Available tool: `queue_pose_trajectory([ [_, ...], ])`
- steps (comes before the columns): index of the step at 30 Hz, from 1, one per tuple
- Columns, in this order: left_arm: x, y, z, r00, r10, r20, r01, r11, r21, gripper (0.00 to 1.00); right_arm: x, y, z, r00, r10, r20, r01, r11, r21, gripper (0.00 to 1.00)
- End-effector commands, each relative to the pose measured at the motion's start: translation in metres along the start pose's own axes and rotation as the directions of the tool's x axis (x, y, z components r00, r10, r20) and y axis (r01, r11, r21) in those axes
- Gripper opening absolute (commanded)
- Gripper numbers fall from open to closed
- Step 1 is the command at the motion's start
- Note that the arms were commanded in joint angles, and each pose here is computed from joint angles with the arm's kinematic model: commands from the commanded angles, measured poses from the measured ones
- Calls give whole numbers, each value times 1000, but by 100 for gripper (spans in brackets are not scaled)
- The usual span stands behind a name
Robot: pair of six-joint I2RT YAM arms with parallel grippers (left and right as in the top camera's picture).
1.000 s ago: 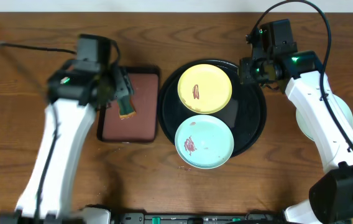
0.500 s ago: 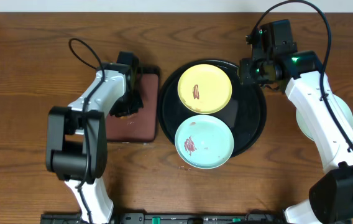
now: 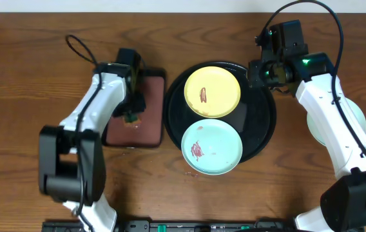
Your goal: Clean dirty plates on tray and stack at the side
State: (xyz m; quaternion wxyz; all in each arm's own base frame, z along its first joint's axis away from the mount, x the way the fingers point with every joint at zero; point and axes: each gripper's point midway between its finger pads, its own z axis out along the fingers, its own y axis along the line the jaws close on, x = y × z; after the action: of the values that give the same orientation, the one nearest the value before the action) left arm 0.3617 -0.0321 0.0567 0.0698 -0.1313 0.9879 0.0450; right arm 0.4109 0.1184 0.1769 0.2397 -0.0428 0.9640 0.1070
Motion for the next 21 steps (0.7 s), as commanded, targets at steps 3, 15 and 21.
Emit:
queue_pose_trajectory([
  [3, -23, 2, -3, 995, 3, 100, -1, 1000, -18, 48, 3, 1, 5, 1000, 7, -13, -7, 1000, -1, 36],
  [15, -9, -3, 60, 999, 15, -31, -17, 999, -49, 25, 3, 1, 5, 1000, 7, -14, -7, 1000, -1, 36],
  [21, -1, -42, 35, 992, 112, -54, -99, 974, 203, 8, 3, 1, 5, 1000, 7, -13, -7, 1000, -1, 36],
])
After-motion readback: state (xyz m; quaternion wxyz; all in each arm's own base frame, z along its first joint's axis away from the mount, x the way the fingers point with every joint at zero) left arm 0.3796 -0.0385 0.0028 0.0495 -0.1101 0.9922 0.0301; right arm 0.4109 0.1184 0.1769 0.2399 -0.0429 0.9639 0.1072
